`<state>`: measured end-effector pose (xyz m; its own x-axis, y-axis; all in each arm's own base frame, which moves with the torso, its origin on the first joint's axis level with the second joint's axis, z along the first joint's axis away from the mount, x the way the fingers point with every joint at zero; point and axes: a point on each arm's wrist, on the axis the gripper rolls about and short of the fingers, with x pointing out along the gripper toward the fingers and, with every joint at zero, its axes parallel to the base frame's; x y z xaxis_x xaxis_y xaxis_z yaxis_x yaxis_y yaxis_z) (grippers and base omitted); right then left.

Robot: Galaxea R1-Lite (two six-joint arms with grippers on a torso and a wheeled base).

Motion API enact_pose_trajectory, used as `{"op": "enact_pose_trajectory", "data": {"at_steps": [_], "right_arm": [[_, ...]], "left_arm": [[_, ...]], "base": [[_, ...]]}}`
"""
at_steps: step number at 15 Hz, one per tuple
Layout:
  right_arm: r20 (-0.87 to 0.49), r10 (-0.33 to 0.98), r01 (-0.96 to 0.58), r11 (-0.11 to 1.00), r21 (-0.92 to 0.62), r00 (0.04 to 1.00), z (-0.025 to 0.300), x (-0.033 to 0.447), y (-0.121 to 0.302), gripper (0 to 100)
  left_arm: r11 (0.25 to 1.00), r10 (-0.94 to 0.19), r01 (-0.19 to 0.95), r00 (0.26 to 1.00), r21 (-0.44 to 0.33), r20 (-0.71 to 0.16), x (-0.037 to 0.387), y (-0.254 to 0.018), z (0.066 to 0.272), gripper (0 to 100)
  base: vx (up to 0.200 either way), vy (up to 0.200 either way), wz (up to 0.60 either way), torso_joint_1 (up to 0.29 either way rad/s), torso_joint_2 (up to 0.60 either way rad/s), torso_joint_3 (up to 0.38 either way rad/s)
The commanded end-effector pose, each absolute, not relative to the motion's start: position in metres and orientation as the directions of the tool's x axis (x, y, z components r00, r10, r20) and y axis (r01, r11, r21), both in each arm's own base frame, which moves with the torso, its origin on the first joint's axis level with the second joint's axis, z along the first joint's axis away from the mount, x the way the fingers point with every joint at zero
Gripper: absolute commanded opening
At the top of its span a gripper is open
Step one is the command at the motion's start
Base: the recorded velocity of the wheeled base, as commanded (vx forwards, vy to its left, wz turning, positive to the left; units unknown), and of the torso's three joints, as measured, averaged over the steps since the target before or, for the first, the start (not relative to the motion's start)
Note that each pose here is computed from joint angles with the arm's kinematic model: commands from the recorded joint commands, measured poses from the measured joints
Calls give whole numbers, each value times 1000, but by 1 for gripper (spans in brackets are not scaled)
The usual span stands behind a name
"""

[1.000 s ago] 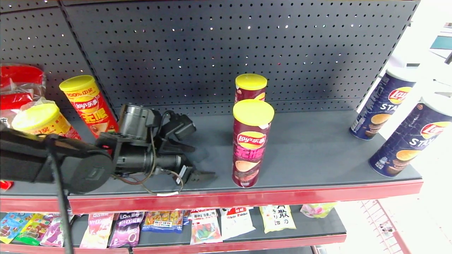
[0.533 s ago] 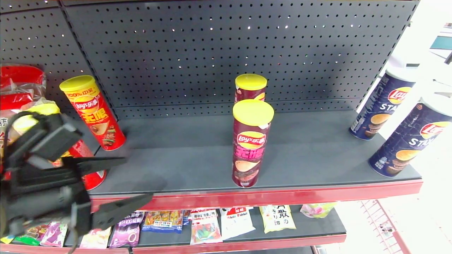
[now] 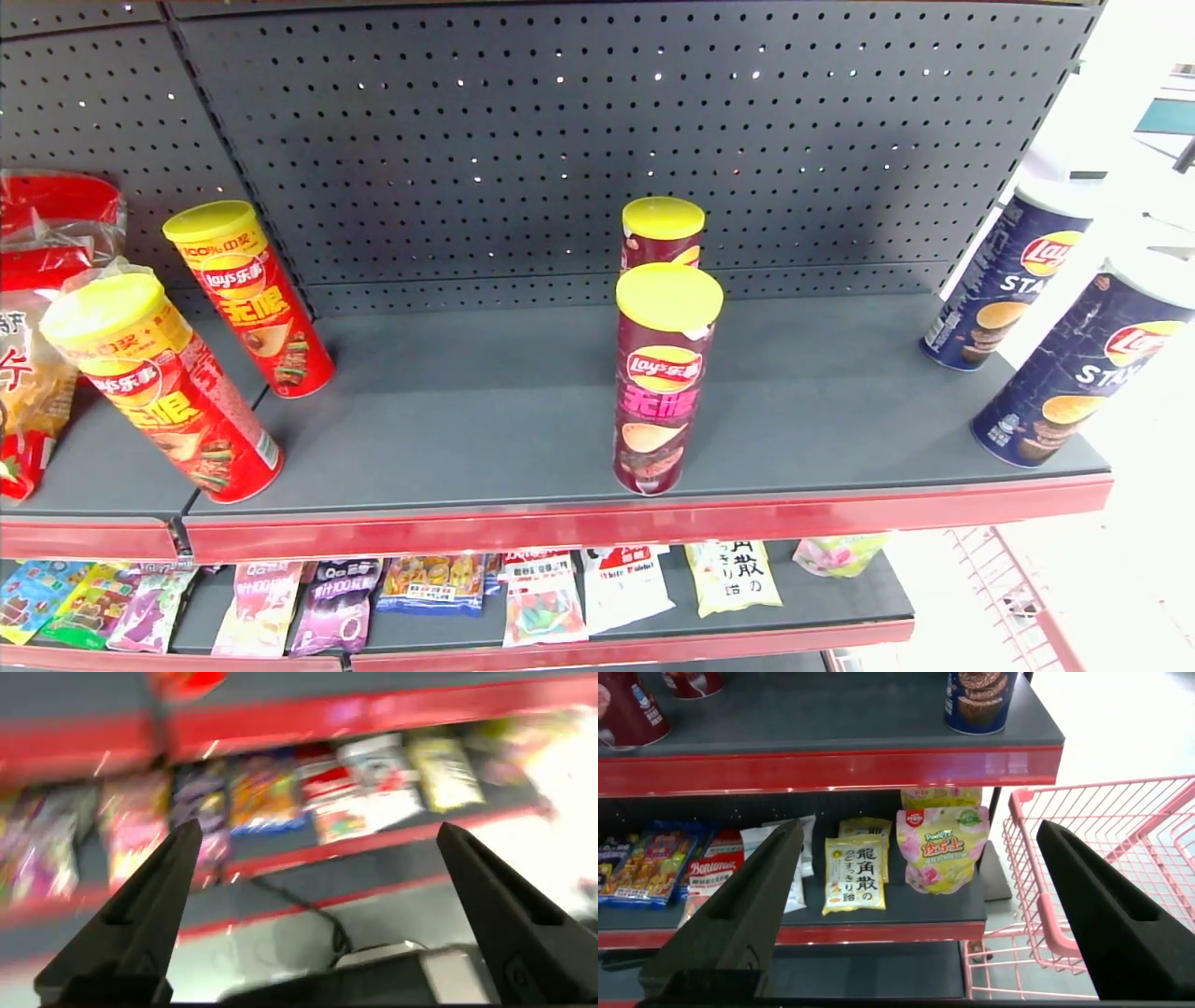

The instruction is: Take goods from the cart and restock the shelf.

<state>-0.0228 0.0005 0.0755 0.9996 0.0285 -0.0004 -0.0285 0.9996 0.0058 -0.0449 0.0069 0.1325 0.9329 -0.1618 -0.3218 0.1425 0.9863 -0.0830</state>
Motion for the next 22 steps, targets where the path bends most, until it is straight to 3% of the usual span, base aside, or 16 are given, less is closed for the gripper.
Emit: {"op": "enact_pose_trajectory", "data": {"at_steps": [1,3,5,6,8,9,10,11,13,15,18,22], "right_arm": [[0,29,-29,1000,6,1000,75,-23,1,100],[-2,28,-28,1000,2,1000,76,-23,0,100],[0,11,-11,1000,0,1000,75,-23,0,100],[0,11,-11,1000,0,1000,75,-23,0,100],[0,11,-11,1000,0,1000,75,-23,0,100],[-2,11,-11,1000,0,1000,76,-23,0,100],[0,11,-11,1000,2,1000,75,-23,0,100],[0,11,-11,1000,0,1000,75,-23,0,100],[0,9,-9,1000,0,1000,75,-23,0,100],[0,9,-9,1000,0,1000,75,-23,0,100],[0,11,-11,1000,0,1000,75,-23,0,100],[-2,11,-11,1000,0,1000,76,-23,0,100]], "left_arm": [[996,-45,18,955,-92,-295,-52,3,118,100],[996,-18,-13,943,-91,-333,-49,0,100,100],[979,-186,162,957,-120,-223,-49,-4,95,100],[976,-206,192,966,-98,-155,-41,-5,90,100],[980,-192,191,981,-63,-11,-27,-4,83,100],[990,-136,138,989,-38,56,-24,-3,82,100],[998,-43,45,998,-45,55,-23,-1,81,100],[986,148,-145,989,-84,29,-23,3,78,100],[990,112,-109,993,-87,27,-23,2,78,100],[998,-66,66,998,0,-2,-23,-2,76,100],[997,74,-74,997,-8,0,-23,2,75,100],[998,64,-64,998,-11,-3,-23,1,75,100]], "base": [[0,0,0,0,0,0],[0,0,0,0,0,0],[0,0,0,0,0,0],[0,0,0,0,0,0],[0,0,0,0,0,0],[0,0,0,0,0,0],[0,0,0,0,0,0],[0,0,0,0,0,0],[0,0,0,0,0,0],[0,0,0,0,0,0],[0,0,0,0,0,0],[0,0,0,0,0,0]]}}
